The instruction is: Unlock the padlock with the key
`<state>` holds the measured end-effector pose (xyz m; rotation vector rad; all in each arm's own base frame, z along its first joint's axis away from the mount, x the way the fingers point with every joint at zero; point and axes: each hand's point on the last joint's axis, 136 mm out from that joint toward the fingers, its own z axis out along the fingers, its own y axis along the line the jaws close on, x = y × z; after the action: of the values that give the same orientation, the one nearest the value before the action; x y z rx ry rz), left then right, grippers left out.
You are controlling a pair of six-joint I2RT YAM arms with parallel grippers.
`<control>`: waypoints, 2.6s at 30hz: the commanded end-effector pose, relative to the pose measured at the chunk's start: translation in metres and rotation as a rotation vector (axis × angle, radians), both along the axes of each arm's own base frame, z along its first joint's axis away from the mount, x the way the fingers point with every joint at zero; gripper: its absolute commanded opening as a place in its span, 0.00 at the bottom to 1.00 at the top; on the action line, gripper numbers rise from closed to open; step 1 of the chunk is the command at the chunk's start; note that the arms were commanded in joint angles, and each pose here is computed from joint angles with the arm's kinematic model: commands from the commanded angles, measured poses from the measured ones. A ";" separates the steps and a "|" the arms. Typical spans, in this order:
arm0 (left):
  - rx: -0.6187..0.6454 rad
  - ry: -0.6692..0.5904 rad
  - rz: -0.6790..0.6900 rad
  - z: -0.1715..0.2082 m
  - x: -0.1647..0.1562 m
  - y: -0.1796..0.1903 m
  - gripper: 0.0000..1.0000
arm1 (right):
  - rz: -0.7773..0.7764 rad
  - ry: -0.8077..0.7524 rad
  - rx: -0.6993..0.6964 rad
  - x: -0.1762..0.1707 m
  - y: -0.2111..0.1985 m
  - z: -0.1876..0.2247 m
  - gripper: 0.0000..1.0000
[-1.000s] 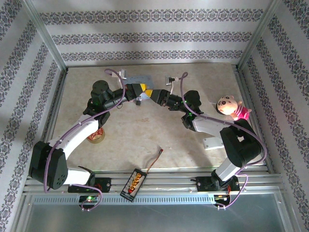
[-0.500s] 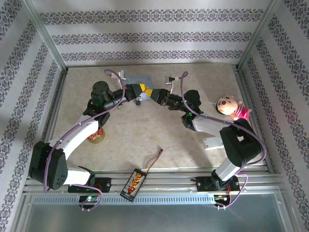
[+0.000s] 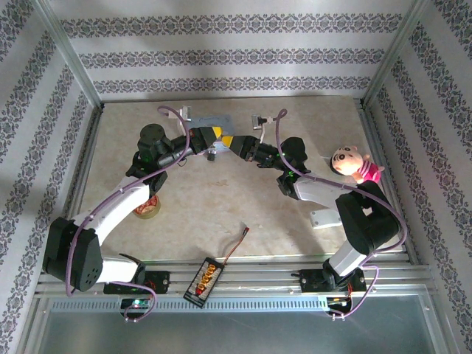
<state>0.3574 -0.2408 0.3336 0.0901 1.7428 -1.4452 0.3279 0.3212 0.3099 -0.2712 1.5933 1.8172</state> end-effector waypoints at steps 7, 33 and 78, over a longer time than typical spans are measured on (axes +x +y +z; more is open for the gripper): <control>-0.015 -0.062 -0.003 0.015 -0.007 -0.001 0.00 | 0.029 -0.064 0.027 -0.007 0.003 0.015 0.04; 0.563 0.117 0.466 -0.056 0.005 0.068 0.99 | -0.199 0.264 -0.081 0.035 -0.051 -0.076 0.00; 1.151 0.451 0.521 -0.297 0.135 0.048 0.61 | -0.699 0.362 -0.673 0.000 -0.167 -0.135 0.00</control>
<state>0.4763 -0.1905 0.0284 -0.0774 2.5735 0.0447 0.3246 0.1610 0.1775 0.3029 2.1699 0.8343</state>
